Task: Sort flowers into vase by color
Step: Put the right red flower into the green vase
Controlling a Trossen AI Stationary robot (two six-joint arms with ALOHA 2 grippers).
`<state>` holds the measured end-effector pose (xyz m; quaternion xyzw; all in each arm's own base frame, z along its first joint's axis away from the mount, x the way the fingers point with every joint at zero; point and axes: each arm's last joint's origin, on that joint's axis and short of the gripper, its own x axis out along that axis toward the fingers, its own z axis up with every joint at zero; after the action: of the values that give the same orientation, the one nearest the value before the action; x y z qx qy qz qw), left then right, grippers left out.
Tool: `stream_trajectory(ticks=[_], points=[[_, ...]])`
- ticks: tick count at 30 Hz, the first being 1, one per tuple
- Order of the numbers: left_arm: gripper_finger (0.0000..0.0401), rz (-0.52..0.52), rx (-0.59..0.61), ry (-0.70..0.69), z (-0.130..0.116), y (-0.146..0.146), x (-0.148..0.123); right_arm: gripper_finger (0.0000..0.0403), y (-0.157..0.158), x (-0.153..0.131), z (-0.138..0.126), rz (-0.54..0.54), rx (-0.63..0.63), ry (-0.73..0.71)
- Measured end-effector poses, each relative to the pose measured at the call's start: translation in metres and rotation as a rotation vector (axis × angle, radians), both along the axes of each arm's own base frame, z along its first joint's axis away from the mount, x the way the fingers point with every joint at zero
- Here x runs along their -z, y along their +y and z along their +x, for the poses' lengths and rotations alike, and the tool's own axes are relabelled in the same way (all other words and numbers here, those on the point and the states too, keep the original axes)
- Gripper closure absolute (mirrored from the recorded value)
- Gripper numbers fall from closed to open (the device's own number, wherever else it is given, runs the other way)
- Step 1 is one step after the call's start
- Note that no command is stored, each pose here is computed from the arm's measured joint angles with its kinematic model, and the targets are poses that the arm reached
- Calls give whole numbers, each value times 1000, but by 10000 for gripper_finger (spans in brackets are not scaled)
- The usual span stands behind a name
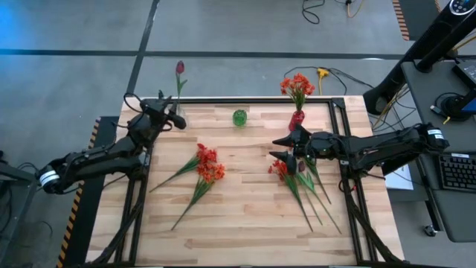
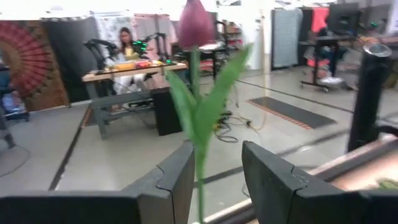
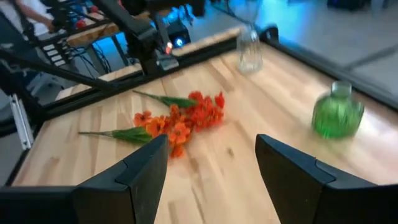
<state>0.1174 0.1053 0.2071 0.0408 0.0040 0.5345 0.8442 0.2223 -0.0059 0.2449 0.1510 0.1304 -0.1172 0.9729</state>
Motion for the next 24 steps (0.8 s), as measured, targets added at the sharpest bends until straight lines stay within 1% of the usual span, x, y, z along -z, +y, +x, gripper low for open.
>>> stream_trajectory(ticks=[3,7,10,14,16,19,24], points=[[282,-7,53,8,2,-9,-1,170,0,6,2,62,21,40],[282,-2,143,-4,5,-23,-4,170,0,2,11,106,57,119],[282,12,212,-14,8,-33,-7,170,0,-2,20,143,82,238],[282,6,275,11,10,-41,-14,170,-1,-9,28,227,159,455],[282,-19,289,56,12,-44,-17,170,0,-15,31,242,187,565],[282,-90,290,150,11,-47,-22,170,2,-24,36,280,229,685],[282,-227,292,296,4,-52,-40,170,13,-31,38,423,208,838]])
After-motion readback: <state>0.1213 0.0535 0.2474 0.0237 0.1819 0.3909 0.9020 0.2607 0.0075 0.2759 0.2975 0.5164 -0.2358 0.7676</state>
